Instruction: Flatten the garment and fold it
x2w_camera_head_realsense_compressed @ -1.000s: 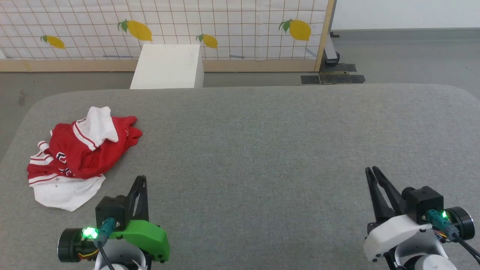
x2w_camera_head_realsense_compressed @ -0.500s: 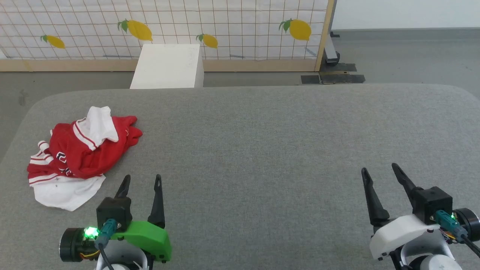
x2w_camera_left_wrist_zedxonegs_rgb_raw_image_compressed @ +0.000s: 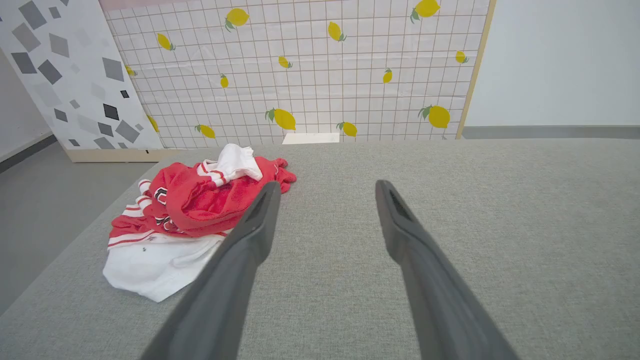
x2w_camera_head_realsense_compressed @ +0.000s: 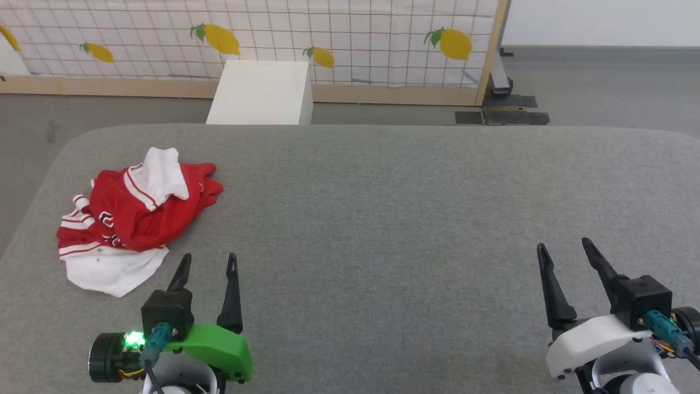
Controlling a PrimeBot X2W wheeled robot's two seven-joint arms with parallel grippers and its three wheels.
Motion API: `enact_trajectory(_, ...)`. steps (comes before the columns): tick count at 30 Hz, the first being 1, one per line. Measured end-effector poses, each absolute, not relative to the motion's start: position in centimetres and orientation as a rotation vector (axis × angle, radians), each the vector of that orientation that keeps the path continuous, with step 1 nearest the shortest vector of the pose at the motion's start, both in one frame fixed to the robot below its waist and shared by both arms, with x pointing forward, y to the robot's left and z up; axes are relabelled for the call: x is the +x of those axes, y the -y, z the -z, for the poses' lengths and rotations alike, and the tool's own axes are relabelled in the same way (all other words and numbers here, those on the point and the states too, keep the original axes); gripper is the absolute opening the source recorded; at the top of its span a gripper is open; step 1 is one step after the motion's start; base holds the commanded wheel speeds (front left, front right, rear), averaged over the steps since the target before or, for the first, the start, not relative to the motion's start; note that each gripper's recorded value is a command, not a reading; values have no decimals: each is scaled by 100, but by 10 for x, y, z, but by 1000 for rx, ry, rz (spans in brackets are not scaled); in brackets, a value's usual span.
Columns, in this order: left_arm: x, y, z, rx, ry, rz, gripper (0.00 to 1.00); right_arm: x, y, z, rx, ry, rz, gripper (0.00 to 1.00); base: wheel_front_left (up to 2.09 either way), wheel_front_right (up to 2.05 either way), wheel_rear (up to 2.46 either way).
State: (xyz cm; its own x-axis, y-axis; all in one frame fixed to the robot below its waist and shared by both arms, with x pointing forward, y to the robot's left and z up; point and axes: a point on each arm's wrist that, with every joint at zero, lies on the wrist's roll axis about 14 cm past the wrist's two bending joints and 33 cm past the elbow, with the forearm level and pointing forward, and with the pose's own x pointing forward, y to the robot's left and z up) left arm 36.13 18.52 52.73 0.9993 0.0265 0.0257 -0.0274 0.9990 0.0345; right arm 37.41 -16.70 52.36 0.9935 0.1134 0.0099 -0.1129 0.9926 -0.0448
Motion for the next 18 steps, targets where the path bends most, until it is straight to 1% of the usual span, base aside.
enact_trajectory(18,334,-219,-526,21,46,-149,100,390,127,-526,-32,45,-229,100,0,0,0)
